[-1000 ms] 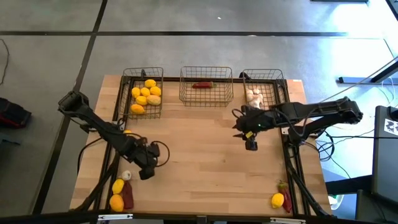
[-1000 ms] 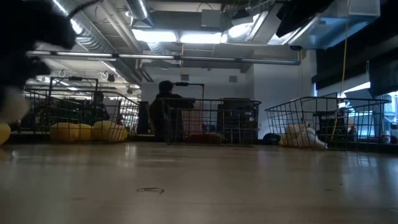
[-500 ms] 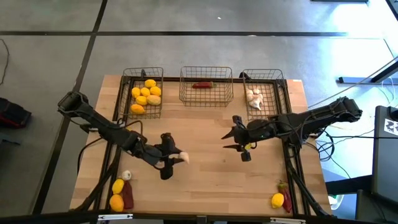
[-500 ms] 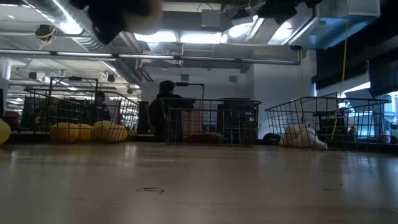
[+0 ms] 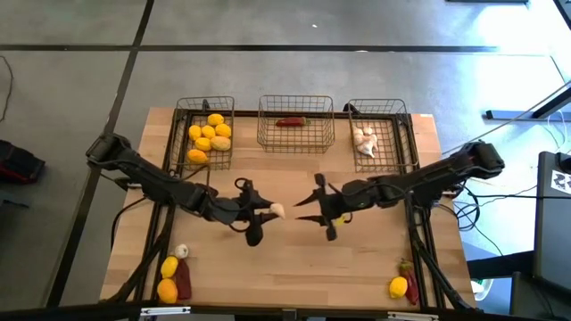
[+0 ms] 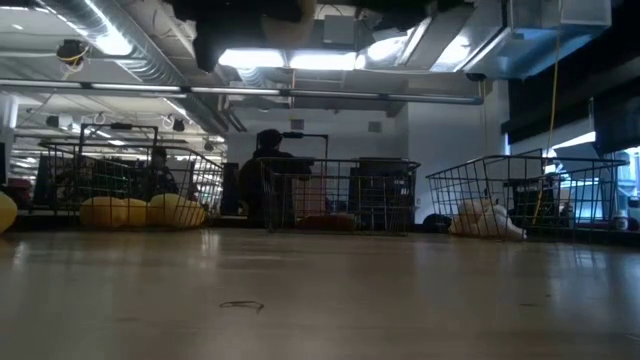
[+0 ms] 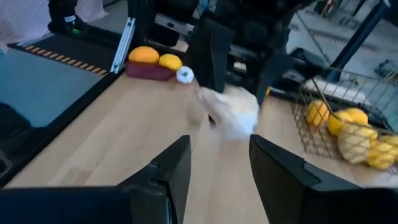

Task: Sort produce into baskets
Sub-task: Put the white garlic into the right gold wire basket

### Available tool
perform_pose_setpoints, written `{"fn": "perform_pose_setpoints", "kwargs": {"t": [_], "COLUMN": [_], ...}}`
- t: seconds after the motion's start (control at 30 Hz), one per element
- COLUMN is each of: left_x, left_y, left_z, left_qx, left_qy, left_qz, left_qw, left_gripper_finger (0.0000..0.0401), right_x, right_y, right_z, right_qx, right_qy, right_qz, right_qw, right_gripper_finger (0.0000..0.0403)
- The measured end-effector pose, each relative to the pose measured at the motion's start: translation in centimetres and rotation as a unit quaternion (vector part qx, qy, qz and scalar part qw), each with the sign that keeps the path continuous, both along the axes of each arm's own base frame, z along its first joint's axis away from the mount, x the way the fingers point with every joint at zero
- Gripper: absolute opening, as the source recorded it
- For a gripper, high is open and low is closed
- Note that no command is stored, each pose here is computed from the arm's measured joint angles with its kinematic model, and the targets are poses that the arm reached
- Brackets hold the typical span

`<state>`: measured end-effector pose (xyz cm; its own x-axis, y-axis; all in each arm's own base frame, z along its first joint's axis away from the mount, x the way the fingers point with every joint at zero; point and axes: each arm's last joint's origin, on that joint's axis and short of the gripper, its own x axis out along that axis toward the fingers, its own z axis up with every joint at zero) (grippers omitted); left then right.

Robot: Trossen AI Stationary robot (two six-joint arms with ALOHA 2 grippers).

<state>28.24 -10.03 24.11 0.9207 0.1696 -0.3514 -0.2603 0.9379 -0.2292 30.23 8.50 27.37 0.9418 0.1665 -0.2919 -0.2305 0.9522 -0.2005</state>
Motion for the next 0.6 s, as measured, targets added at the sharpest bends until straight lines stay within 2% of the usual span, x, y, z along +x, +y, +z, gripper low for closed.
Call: {"fn": "perform_pose_setpoints", "kwargs": {"t": [0.3, 0.6], "left_x": [0.9, 1.1], "left_y": [0.0, -0.1], "left_z": [-0.4, -0.5], "left_qx": [-0.008, -0.01], "left_qy": [-0.02, -0.03], "left_qz": [0.005, 0.005], "left_qw": [1.0, 0.999], "left_gripper_finger": [0.0127, 0.0127], "right_x": [2.2, 2.6], "right_y": [0.5, 0.7], "right_z": [-1.5, -1.8], "right_qx": [0.002, 0.006], "right_qy": [-0.043, -0.057], "right_qz": [-0.016, -0.016], "right_qw": [0.999, 0.998], "right_gripper_finger": [0.016, 0.015]}}
